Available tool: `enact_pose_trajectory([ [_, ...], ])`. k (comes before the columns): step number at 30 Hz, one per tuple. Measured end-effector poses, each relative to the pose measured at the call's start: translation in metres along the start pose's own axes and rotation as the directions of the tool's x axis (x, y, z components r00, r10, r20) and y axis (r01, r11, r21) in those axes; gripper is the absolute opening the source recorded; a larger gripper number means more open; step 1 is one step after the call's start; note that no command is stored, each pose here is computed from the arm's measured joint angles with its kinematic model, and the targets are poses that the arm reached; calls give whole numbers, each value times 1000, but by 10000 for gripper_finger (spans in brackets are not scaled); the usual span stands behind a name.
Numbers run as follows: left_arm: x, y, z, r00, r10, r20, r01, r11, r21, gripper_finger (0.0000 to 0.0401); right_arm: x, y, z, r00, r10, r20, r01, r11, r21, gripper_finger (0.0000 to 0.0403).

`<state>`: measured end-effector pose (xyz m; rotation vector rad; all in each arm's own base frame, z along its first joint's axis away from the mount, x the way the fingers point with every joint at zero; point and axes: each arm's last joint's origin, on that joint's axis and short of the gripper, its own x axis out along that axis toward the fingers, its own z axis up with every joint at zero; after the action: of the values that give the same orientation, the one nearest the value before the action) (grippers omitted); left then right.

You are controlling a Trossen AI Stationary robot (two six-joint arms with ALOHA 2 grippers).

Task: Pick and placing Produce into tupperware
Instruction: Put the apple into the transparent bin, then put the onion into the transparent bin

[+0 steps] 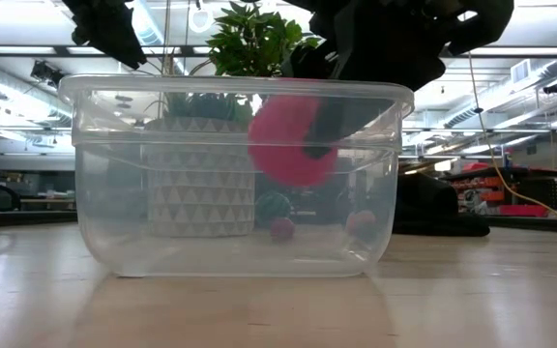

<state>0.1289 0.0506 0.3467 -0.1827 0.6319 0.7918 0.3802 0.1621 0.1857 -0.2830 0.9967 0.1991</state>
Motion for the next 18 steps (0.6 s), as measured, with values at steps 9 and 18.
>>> enact_pose_trajectory([
  [9, 0, 0, 0, 1000, 0, 0, 0, 1000, 0, 175, 0, 1, -3, 999, 37, -35, -37, 999, 3, 301],
  [18, 0, 0, 0, 1000, 0, 0, 0, 1000, 0, 174, -1, 2, -7, 995, 62, -74, -61, 998, 23, 301],
])
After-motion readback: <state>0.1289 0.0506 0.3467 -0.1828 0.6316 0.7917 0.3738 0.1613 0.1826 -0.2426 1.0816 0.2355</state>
